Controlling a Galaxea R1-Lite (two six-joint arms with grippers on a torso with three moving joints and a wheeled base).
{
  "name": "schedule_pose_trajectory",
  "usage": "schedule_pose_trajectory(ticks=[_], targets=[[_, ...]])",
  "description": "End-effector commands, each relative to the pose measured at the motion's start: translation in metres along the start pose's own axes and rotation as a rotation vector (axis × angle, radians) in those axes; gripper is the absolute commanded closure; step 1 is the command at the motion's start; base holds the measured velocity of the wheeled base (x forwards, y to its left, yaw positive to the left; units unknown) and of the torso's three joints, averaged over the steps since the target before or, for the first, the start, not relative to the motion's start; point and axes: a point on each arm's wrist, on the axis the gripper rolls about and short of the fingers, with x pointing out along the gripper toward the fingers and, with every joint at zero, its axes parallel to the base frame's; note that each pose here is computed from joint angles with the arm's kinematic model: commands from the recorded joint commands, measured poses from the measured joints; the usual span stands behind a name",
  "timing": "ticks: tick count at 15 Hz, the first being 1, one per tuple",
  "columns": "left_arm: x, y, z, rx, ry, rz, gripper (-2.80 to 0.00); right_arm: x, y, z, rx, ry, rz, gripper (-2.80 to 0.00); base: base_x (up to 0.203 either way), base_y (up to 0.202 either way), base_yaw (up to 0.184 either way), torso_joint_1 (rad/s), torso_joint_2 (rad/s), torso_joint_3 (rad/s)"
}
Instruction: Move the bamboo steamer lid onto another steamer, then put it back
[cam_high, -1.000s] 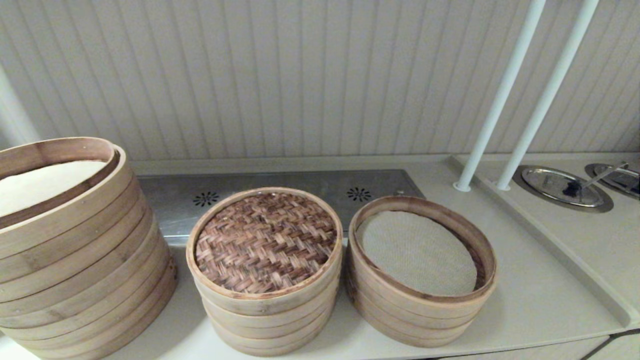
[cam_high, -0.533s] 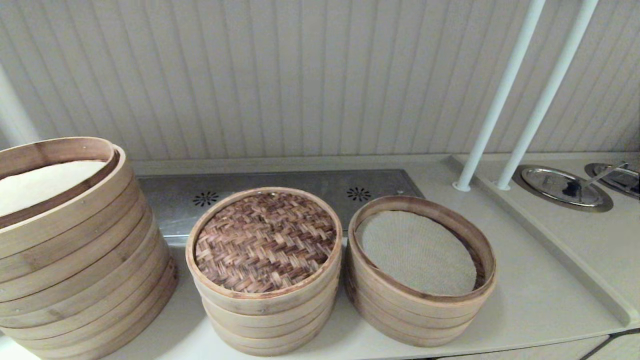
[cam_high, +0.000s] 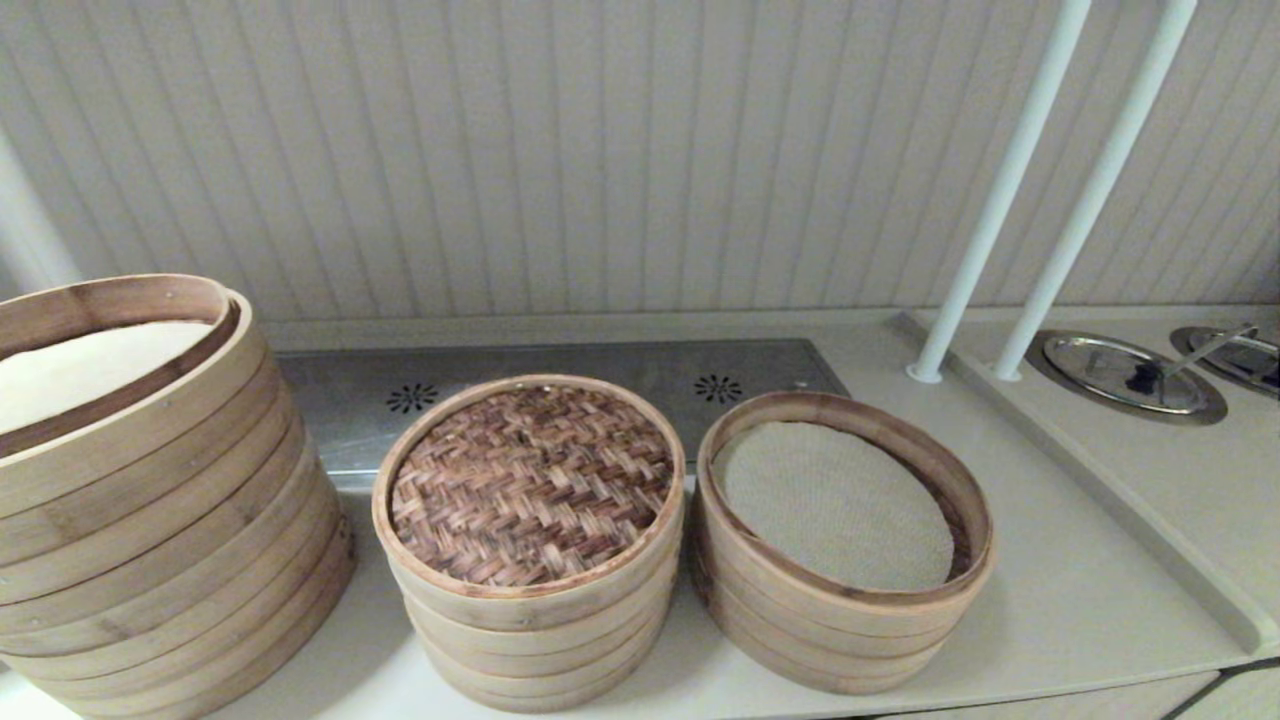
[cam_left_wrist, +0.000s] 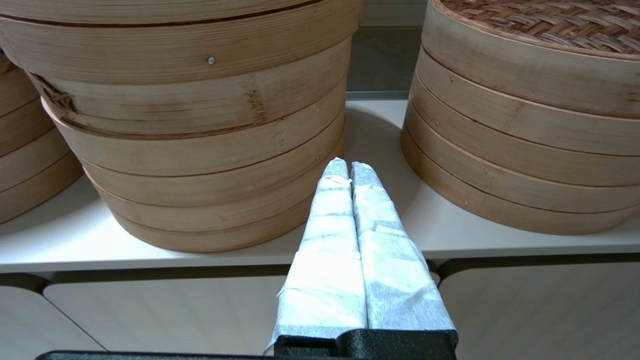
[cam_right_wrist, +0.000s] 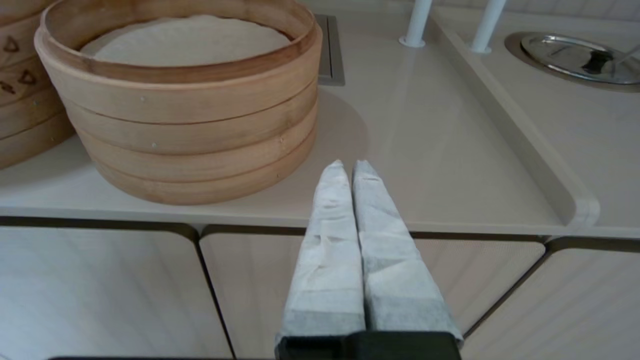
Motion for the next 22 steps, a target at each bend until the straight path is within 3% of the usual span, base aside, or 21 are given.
schedule_pose_trajectory(ticks=[1,6,22], targets=[[0.0001,0.0000,0.0000,0.000,0.002,0.000,0.00,0.0003,0.0001,-0.0015,0.001,0.010,0.002,0.00,0.000,0.000,0.000,0.000,0.00,0.000],[0.0001,0.0000,0.0000,-0.001,0.002,0.000,0.00,0.0006,-0.0004,-0.0018,0.062,0.014,-0.020,0.00,0.000,0.000,0.000,0.000,0.00,0.000],[0.0001,0.0000,0.0000,0.000,0.002,0.000,0.00,0.0008,-0.0005,-0.0017,0.061,0.016,-0.024,0.00,0.000,0.000,0.000,0.000,0.00,0.000]])
